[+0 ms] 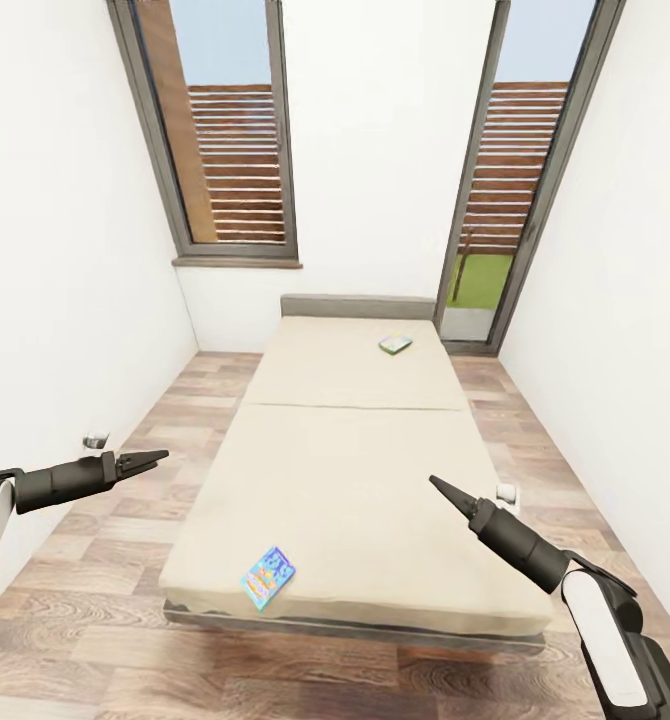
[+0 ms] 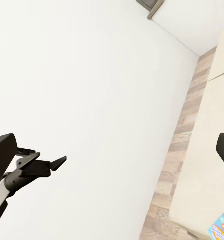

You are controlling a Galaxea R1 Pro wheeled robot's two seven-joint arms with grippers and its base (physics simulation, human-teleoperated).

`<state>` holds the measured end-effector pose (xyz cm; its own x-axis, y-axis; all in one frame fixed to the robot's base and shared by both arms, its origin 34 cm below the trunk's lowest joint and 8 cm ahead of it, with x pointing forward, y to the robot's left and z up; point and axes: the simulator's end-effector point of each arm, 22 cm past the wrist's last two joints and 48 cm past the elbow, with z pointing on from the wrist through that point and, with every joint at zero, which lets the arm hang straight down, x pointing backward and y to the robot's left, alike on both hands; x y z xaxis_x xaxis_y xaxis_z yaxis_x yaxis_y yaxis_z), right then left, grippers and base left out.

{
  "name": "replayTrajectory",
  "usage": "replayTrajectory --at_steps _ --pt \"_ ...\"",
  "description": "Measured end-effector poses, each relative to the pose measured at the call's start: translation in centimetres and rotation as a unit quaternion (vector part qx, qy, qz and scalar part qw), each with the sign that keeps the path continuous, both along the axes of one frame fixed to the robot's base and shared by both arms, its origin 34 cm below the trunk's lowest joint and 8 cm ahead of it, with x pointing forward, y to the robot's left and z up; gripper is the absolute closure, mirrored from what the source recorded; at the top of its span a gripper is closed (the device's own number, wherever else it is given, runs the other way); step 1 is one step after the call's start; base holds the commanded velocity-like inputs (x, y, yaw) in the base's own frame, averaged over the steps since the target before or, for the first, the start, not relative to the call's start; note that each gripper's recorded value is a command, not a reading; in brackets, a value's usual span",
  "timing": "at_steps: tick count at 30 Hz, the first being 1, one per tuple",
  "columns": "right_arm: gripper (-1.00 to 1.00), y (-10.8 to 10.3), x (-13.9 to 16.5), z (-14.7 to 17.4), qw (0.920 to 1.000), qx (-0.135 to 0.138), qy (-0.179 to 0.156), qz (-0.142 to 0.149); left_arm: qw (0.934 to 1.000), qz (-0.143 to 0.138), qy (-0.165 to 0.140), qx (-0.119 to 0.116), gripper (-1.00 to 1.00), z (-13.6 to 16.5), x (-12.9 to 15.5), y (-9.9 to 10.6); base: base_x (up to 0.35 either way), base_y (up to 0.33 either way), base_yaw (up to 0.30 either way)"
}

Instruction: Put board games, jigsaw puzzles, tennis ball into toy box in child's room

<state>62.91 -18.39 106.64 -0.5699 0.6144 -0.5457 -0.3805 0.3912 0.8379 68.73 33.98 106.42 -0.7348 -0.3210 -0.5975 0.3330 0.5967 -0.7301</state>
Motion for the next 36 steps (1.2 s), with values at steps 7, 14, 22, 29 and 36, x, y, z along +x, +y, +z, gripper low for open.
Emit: replayTrajectory --at_steps 7,14,22,29,36 --pt "-1.00 -0.1 -0.1 0.4 1.0000 0.000 -0.003 -0.001 1.0000 -0.001 -0.006 -0.001 -1.00 0.7 -0.1 -0.1 0.000 0.000 0.000" --pt "-1.00 -0.1 -0.1 0.9 1.0000 0.001 -0.008 -0.001 0.9999 -0.001 -0.012 -0.001 -1.00 1.3 -0.2 -0.1 0.000 0.000 0.000" --pt "-1.00 -0.1 -0.2 1.5 0.9999 0.000 -0.014 -0.001 0.9998 0.000 -0.018 0.000 -1.00 2.1 -0.2 -0.1 0.000 0.000 0.000" --pt "-1.00 -0.5 -0.1 2.4 0.9995 -0.004 -0.031 -0.008 0.9997 0.000 -0.023 0.000 -1.00 2.7 -0.3 -0.1 0.000 0.000 0.000" --pt "-1.00 -0.6 0.0 2.9 0.9990 -0.005 -0.043 -0.014 0.9997 -0.001 -0.026 0.000 -1.00 3.0 -0.4 -0.1 0.000 0.000 0.000"
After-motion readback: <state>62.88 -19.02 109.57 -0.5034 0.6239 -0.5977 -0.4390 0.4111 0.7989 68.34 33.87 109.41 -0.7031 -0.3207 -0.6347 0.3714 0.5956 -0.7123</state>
